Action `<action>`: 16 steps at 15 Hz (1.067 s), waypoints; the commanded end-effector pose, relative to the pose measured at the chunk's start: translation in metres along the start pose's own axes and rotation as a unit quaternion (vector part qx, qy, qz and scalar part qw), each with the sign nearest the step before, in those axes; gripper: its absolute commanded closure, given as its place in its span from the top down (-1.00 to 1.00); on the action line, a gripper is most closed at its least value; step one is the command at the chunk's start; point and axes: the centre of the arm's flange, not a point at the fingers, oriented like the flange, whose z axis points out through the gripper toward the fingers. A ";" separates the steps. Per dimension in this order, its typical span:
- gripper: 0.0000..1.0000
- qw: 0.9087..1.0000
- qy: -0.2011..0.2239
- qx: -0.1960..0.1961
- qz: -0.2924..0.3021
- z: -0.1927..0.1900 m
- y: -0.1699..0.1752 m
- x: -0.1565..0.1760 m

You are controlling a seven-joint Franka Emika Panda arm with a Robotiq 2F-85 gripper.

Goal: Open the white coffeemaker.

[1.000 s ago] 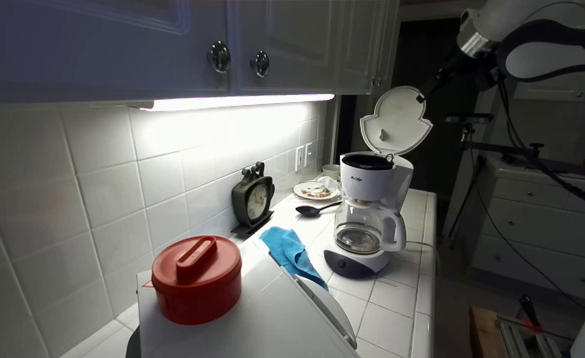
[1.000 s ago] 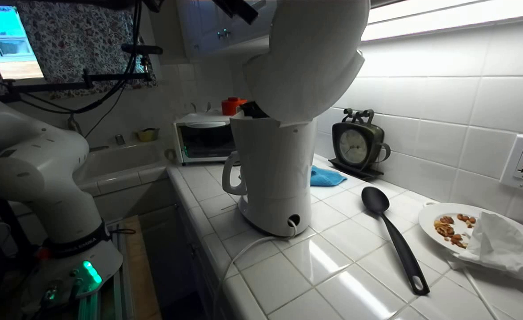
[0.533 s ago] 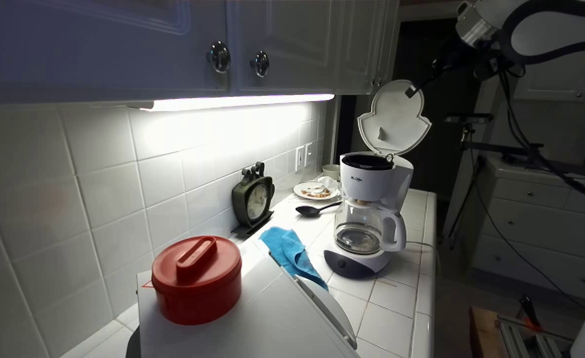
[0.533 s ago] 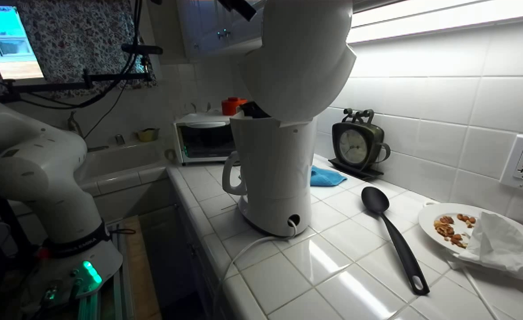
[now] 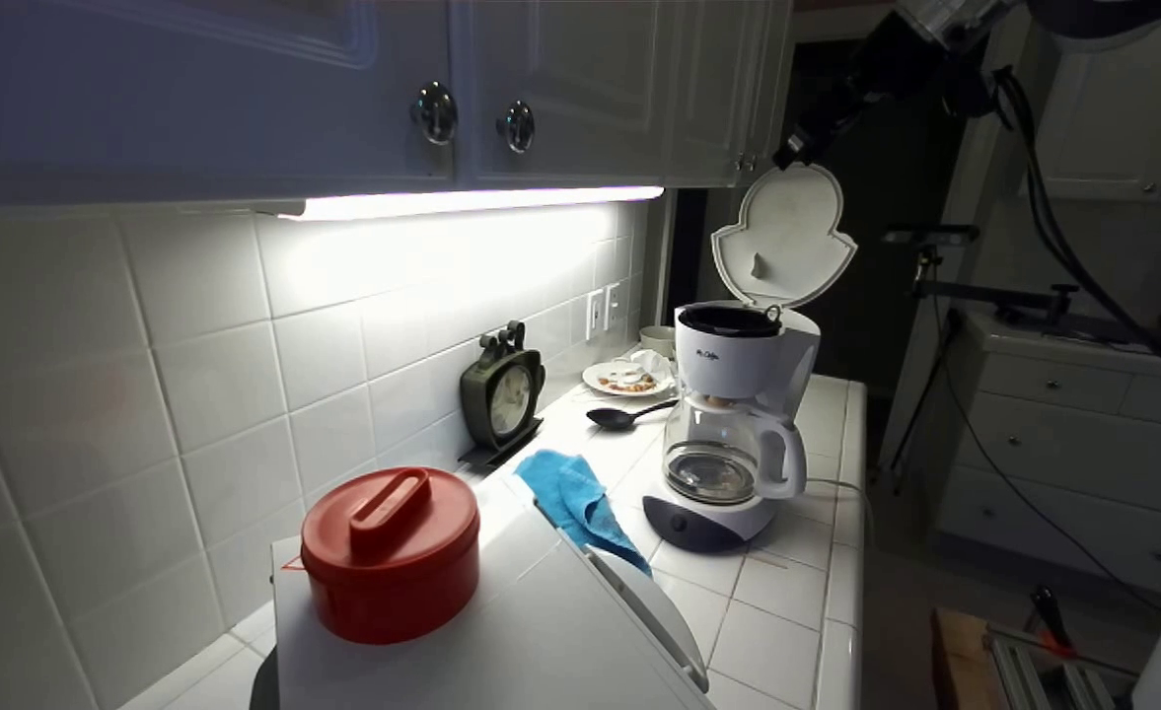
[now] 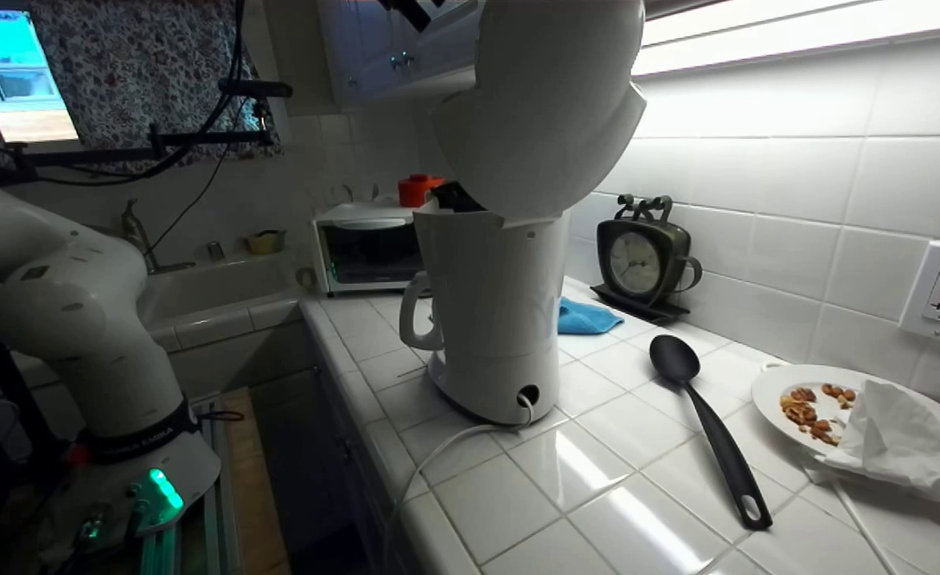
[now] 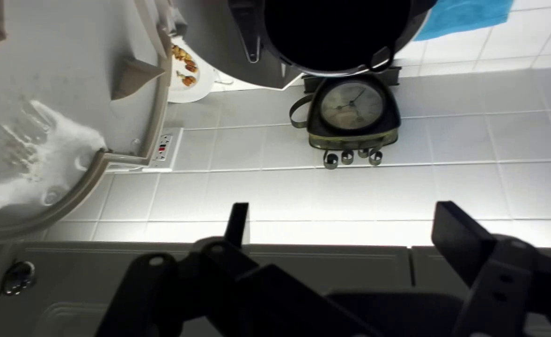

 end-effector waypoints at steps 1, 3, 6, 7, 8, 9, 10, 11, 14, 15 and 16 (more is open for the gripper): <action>1.00 0.998 -0.043 0.044 -0.013 -0.018 -0.019 0.003; 1.00 0.995 -0.092 0.023 -0.029 -0.023 -0.026 -0.003; 1.00 0.986 -0.157 0.006 -0.052 -0.029 -0.034 -0.016; 1.00 0.984 -0.169 0.003 -0.057 -0.030 -0.035 -0.019; 1.00 0.982 -0.178 -0.002 -0.061 -0.030 -0.035 -0.022; 1.00 0.982 -0.176 -0.003 -0.063 -0.029 -0.036 -0.025; 1.00 0.983 -0.175 -0.011 -0.059 -0.028 -0.036 -0.026; 1.00 0.985 -0.162 -0.018 -0.060 -0.029 -0.038 -0.027; 1.00 0.984 -0.168 -0.010 -0.057 -0.023 -0.039 -0.022; 1.00 0.984 -0.168 -0.010 -0.057 -0.022 -0.040 -0.022; 1.00 0.984 -0.169 -0.010 -0.057 -0.022 -0.040 -0.022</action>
